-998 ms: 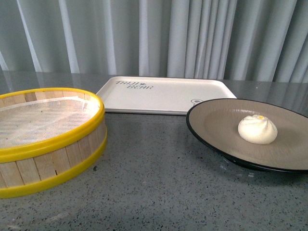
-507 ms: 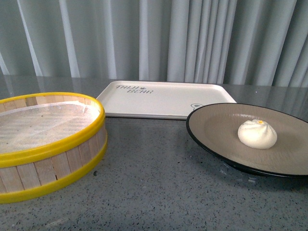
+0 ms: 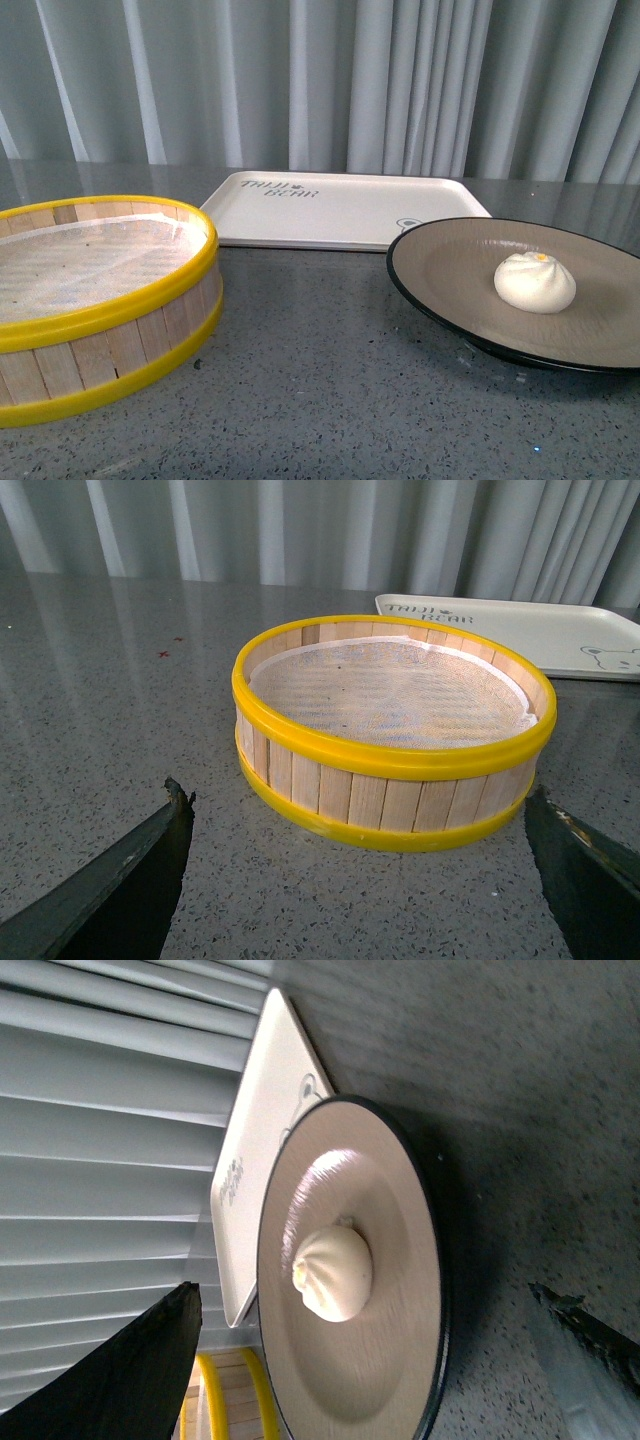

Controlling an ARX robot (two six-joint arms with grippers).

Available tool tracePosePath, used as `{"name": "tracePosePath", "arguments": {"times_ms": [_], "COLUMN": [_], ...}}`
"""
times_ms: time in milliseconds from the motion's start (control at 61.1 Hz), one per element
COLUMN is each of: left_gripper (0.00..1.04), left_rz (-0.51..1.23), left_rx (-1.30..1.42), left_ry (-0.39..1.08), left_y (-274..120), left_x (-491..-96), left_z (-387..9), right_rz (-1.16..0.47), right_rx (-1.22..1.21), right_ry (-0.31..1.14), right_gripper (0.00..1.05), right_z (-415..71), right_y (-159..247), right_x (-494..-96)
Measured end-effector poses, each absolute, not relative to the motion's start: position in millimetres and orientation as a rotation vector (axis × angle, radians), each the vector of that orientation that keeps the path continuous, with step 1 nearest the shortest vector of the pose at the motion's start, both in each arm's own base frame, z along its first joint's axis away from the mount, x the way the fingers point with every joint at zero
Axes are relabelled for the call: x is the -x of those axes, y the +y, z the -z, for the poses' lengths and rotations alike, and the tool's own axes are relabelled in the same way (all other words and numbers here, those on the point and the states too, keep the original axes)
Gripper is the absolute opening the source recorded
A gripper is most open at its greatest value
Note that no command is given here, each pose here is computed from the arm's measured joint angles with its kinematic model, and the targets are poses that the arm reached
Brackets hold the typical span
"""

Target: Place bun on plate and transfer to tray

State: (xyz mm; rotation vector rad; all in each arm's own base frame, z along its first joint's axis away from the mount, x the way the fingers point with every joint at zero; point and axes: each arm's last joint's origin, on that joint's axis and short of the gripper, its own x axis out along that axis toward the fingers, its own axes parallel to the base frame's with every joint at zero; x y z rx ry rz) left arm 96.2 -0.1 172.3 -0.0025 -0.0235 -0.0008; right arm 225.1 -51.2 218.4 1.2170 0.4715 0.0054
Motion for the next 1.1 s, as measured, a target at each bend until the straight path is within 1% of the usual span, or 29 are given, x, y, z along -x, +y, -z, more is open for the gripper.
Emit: {"name": "tracePosePath", "arguments": {"times_ms": [131, 311, 475, 737, 1015, 1048, 1097], "left_gripper": [0.98, 0.98, 0.98, 0.98, 0.98, 0.98, 0.98], "left_rz": [0.001, 0.001, 0.001, 0.001, 0.001, 0.001, 0.001], "left_rx": [0.002, 0.002, 0.002, 0.002, 0.002, 0.002, 0.002], "left_ry": [-0.023, -0.023, -0.023, -0.023, -0.023, -0.023, -0.023], "left_y": [-0.1, -0.1, -0.1, -0.1, -0.1, -0.1, -0.1], "left_x": [-96.2, -96.2, -96.2, -96.2, -96.2, -96.2, -96.2], "left_z": [-172.3, -172.3, -172.3, -172.3, -172.3, -172.3, -172.3], "right_rz": [0.008, 0.031, 0.045, -0.028, -0.094, -0.096, -0.103], "right_rx": [-1.286, -1.316, -1.332, -1.331, -1.324, -1.324, -1.321], "right_ry": [0.522, 0.572, 0.600, 0.648, 0.720, 0.725, 0.732], "right_gripper": [0.96, 0.96, 0.96, 0.96, 0.96, 0.93, 0.83], "right_z": [-209.9, -198.0, -187.7, -180.9, -170.6, -169.5, -168.7], "right_y": [-51.8, -54.6, -60.1, -53.8, -34.4, -33.6, -32.3], "right_x": [-228.9, -234.5, -251.0, -281.1, -290.3, -290.7, -292.3]}}
